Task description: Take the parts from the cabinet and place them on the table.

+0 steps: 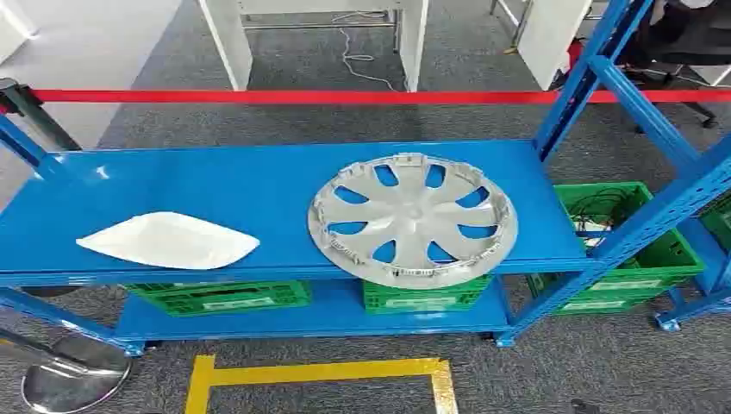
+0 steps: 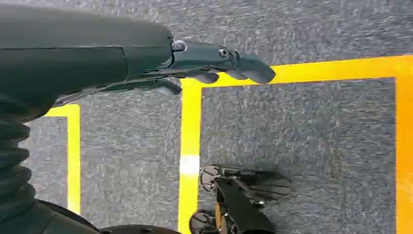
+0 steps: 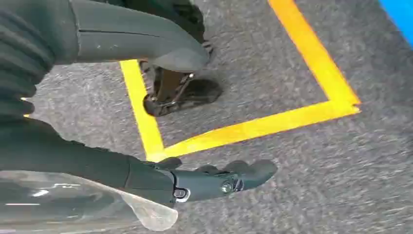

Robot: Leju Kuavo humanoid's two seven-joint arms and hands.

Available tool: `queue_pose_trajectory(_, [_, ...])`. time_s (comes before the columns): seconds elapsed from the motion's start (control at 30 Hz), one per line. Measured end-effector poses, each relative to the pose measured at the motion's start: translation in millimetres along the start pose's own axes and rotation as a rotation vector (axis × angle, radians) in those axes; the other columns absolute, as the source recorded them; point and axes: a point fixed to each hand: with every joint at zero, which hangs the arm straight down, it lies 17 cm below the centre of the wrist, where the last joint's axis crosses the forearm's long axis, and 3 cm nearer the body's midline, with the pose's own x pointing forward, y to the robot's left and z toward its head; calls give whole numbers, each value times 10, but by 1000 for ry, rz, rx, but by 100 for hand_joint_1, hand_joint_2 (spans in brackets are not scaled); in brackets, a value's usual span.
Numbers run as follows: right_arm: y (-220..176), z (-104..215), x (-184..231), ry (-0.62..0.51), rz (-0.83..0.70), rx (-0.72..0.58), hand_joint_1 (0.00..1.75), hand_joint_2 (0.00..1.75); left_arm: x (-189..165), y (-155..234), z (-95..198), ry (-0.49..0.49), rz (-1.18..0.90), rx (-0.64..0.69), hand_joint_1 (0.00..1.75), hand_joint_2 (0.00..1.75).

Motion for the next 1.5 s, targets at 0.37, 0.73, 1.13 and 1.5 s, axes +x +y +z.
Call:
queue_pose_trajectory(0.37, [306, 106, 937, -265, -79, 14, 0, 175, 51, 36, 23, -30, -17, 23, 0, 175])
queue_pose_trajectory(0.73, [339, 298, 1562, -465, -83, -7, 0, 175, 93, 46, 38, -52, -39, 26, 0, 175])
queue_pose_trajectory(1.13, [245, 846, 2584, -833, 134, -102, 0, 175, 160, 67, 63, -75, -84, 28, 0, 175])
queue_pose_trajectory(1.5, [161, 1519, 3321, -1127, 405, -246, 0, 175, 222, 40, 97, -97, -127, 18, 0, 175])
